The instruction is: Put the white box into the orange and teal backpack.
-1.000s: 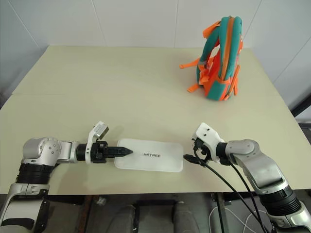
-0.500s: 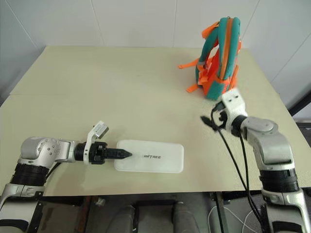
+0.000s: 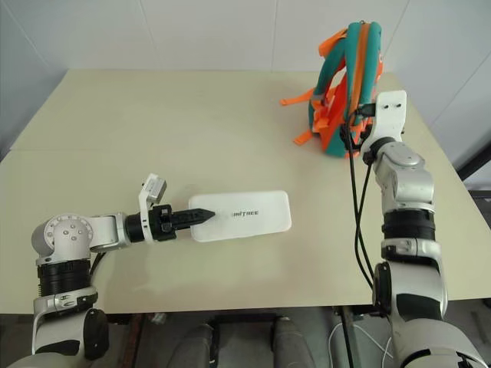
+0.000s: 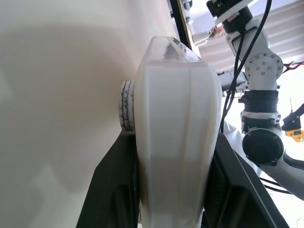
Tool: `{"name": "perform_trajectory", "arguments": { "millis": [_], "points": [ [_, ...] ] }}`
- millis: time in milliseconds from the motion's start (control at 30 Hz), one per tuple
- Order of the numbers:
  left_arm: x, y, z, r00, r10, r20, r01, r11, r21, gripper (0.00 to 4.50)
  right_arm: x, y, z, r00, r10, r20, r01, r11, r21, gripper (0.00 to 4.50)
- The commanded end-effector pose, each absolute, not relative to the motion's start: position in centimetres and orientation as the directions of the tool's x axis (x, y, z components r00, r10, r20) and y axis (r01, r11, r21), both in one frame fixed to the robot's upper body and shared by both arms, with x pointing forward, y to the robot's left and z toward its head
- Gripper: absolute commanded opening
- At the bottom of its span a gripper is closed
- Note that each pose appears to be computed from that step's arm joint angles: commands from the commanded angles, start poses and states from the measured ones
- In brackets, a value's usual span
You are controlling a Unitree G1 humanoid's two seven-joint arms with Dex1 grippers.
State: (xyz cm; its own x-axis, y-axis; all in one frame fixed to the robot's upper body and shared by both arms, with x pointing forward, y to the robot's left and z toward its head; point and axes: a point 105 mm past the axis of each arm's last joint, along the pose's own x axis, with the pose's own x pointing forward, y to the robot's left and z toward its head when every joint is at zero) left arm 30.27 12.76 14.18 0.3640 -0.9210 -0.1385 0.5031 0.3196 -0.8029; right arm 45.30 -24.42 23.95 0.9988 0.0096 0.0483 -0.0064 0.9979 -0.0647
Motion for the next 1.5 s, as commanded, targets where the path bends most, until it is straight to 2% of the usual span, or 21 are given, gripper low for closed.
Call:
{"name": "perform_trajectory", "arguments": {
  "millis": [33, 167, 233, 367, 500, 667, 933, 1133, 1233, 1500],
  "points": [
    [29.9, 12.6, 15.3, 0.378, -0.922, -0.088, 0.538, 0.296, -0.789, 1.27, 46.0, -24.6, 26.0, 0.989, -0.015, 0.146, 0.021, 0.999, -0.036, 4.50],
    [29.9, 12.5, 15.2, 0.408, -0.909, -0.081, 0.531, 0.309, -0.789, 1.27, 46.9, -23.5, 26.1, 0.987, 0.004, 0.162, 0.001, 1.000, -0.027, 4.50],
    [30.0, 12.6, 15.2, 0.425, -0.901, -0.084, 0.529, 0.322, -0.785, 1.27, 47.0, -23.1, 26.2, 0.984, 0.017, 0.176, -0.016, 1.000, -0.009, 4.19],
    [30.0, 12.7, 15.2, 0.448, -0.891, -0.078, 0.523, 0.332, -0.785, 1.27, 47.1, -23.1, 26.5, 0.982, 0.020, 0.186, -0.021, 1.000, 0.002, 3.04],
    [30.0, 12.8, 15.1, 0.457, -0.885, -0.087, 0.519, 0.345, -0.782, 1.27, 46.8, -23.4, 27.1, 0.978, 0.034, 0.204, -0.034, 0.999, -0.004, 1.60],
    [30.4, 13.0, 15.3, 0.463, -0.881, -0.096, 0.518, 0.357, -0.777, 1.27, 46.0, -23.9, 28.0, 0.972, 0.055, 0.229, -0.050, 0.998, -0.030, 0.11],
    [31.2, 13.8, 15.9, 0.460, -0.882, -0.103, 0.522, 0.363, -0.772, 1.27, 43.0, -22.5, 28.6, 0.950, 0.208, 0.233, -0.185, 0.976, -0.118, 0.01],
    [32.4, 15.6, 17.1, 0.481, -0.873, -0.078, 0.510, 0.351, -0.785, 1.27, 37.8, -22.2, 27.2, 0.935, 0.331, 0.124, -0.300, 0.929, -0.216, 0.01],
    [33.2, 16.9, 18.3, 0.497, -0.867, -0.031, 0.505, 0.319, -0.802, 1.27, 34.0, -21.5, 26.7, 0.904, 0.419, 0.091, -0.399, 0.899, -0.180, 0.01],
    [35.4, 19.4, 19.9, 0.558, -0.830, -0.015, 0.488, 0.343, -0.803, 1.27, 27.8, -22.0, 26.6, 0.891, 0.444, 0.090, -0.438, 0.895, -0.083, 0.01]
  ]
}}
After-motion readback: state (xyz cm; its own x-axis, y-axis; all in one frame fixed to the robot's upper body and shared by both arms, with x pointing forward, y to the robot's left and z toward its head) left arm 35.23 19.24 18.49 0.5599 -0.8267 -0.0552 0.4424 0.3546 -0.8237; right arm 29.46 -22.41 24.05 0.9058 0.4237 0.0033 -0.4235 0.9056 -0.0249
